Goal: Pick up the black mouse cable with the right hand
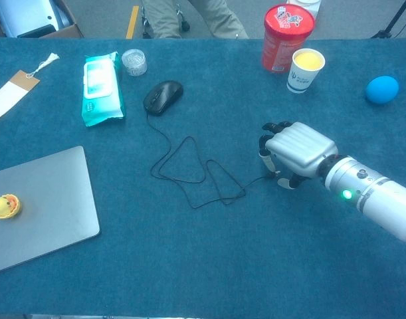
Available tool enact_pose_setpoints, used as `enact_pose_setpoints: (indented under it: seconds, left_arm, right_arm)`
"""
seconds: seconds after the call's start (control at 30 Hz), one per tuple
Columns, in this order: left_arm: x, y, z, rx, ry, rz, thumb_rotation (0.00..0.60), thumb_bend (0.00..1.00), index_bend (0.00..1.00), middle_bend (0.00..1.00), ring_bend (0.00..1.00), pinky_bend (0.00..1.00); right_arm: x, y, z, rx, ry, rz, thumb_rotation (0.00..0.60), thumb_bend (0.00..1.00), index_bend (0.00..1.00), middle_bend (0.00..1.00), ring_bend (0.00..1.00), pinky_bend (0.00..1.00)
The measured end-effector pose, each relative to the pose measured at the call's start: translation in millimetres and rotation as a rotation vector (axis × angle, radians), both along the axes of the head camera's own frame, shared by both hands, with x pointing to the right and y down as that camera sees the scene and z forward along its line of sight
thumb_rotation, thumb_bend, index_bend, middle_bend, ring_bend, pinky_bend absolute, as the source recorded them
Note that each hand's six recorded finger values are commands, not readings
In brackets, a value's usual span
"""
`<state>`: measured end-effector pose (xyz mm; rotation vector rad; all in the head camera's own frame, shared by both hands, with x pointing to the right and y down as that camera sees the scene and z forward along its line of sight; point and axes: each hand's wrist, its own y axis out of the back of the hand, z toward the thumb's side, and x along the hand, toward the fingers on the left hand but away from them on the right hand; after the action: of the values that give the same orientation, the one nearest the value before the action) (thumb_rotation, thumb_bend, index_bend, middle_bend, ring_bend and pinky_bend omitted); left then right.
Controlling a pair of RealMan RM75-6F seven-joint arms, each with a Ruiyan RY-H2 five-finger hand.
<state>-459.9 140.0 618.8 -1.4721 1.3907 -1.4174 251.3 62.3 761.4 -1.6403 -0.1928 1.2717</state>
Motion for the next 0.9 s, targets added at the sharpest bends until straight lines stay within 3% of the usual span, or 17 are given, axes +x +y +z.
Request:
enact_pose_setpoints:
  seconds: [0.63,0.9]
  left_arm:
    - [-1.7,-0.8,3.5,-0.004,0.0,-0.002,0.6,0.15,0.15,0.14,0.16,0.12]
    - [-1.9,-0.8,2.7,0.002,0.002,-0.001,0.6,0.15,0.15,0.14,0.16,0.12]
  right_arm:
    - [-7.7,-4.2,8.7,0.002,0.024,-0.01,0.6,0.23,0.54,0.27,0.07,0.16]
    - [-5.9,-0.3,11.5,-0.008,0.05,-0.018,0.6,0.32,0.55,0.27,0.07,0.16]
